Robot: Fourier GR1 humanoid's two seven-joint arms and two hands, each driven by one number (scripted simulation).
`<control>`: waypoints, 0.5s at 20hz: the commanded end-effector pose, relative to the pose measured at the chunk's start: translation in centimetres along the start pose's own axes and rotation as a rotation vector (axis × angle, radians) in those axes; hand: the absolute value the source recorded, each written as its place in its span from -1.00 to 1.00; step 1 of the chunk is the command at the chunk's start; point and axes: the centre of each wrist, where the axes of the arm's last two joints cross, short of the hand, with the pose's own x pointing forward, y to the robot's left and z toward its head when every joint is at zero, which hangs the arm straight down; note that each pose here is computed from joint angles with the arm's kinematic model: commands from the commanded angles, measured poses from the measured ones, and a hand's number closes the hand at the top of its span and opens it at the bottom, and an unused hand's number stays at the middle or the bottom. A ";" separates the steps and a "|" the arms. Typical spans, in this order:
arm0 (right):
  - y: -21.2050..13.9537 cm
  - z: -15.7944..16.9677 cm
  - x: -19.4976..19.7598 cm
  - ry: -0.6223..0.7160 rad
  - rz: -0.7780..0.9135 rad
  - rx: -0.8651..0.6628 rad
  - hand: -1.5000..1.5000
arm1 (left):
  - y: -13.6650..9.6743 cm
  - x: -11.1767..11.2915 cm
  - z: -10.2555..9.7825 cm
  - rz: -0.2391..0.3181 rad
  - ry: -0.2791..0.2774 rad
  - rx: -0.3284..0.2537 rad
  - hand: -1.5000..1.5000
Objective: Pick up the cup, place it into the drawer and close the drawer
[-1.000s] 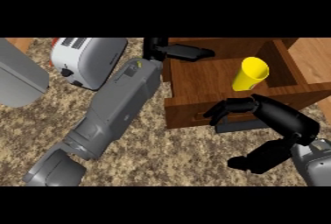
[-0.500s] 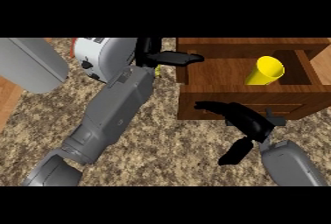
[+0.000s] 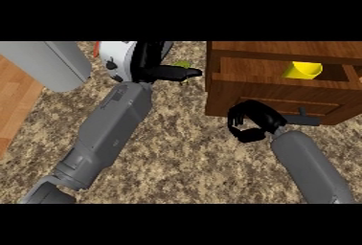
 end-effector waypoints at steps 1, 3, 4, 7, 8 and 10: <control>-2.7 -1.1 -1.7 -0.029 -0.038 -0.084 1.00 | 0.8 1.2 -0.5 0.015 -0.020 -0.004 -1.00; -2.7 -1.4 -2.4 -0.023 -0.063 -0.142 1.00 | 3.3 0.4 0.9 0.016 0.004 -0.011 -1.00; -6.2 -1.6 -1.3 -0.028 -0.066 -0.193 1.00 | 2.4 -0.1 1.4 0.020 0.010 -0.023 -1.00; -8.1 -1.3 -2.1 -0.036 -0.095 -0.258 1.00 | 2.0 0.6 1.0 0.052 0.006 -0.020 -1.00; -9.3 -1.0 -2.1 -0.018 -0.076 -0.311 1.00 | 3.3 0.2 1.7 0.039 0.020 -0.016 -1.00; -11.8 -1.0 -1.3 0.007 -0.090 -0.339 1.00 | 4.9 1.6 1.0 0.023 0.014 -0.041 -1.00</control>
